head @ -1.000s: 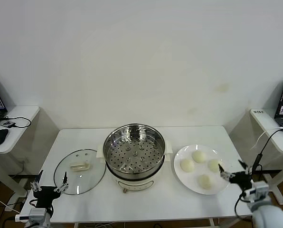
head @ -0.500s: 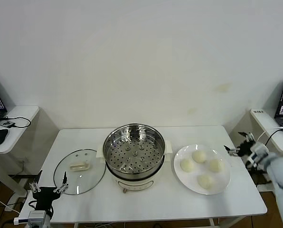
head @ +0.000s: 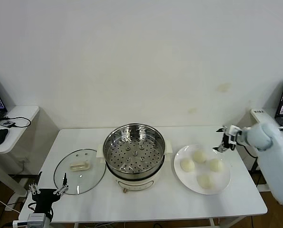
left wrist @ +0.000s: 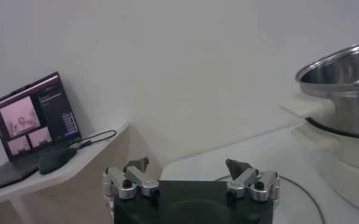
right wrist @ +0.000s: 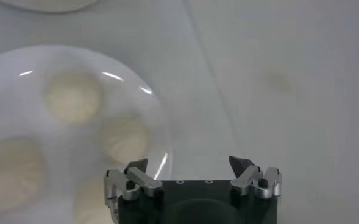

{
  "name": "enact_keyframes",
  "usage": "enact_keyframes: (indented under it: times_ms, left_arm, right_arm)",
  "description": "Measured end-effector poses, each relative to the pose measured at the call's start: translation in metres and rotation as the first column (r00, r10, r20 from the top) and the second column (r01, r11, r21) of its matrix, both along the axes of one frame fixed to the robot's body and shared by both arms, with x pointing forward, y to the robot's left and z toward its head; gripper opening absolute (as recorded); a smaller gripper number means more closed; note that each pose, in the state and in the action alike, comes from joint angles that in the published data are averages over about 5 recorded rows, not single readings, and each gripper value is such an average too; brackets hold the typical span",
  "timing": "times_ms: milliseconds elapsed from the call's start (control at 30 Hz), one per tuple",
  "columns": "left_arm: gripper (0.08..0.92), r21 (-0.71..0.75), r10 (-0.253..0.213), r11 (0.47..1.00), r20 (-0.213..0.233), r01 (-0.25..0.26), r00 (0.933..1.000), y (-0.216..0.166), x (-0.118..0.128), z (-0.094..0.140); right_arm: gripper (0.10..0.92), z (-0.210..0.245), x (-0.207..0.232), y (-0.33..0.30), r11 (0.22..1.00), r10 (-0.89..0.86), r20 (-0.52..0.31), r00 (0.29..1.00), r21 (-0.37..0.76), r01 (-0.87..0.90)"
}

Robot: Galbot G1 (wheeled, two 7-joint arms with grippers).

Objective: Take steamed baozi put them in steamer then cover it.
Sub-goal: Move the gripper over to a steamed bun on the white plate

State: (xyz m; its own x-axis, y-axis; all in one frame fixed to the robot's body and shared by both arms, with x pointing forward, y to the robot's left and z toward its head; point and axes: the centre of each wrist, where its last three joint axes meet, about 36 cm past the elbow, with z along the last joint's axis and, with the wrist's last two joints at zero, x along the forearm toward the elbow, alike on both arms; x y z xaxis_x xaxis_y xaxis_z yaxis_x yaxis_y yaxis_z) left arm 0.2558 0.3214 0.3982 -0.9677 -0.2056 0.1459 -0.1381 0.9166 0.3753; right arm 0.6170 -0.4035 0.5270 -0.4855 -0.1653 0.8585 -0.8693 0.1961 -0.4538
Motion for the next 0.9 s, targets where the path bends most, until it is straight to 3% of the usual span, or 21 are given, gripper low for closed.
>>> enact_keyframes:
  times_ms: [400, 900]
  left_arm:
    - [0.823, 0.004, 0.016, 1.000, -0.015, -0.016, 0.9998, 0.003, -0.004, -0.003]
    - [0.823, 0.009, 0.017, 1.000, -0.034, -0.017, 0.9993, 0.004, -0.005, -0.009]
  right_arm:
    - [0.823, -0.038, 0.049, 0.025, 0.984, 0.138, -0.189, 0.972, -0.088, -0.157]
    - [0.823, -0.073, 0.070, 0.040, 0.975, 0.175, -0.273, 0.946, -0.083, -0.205]
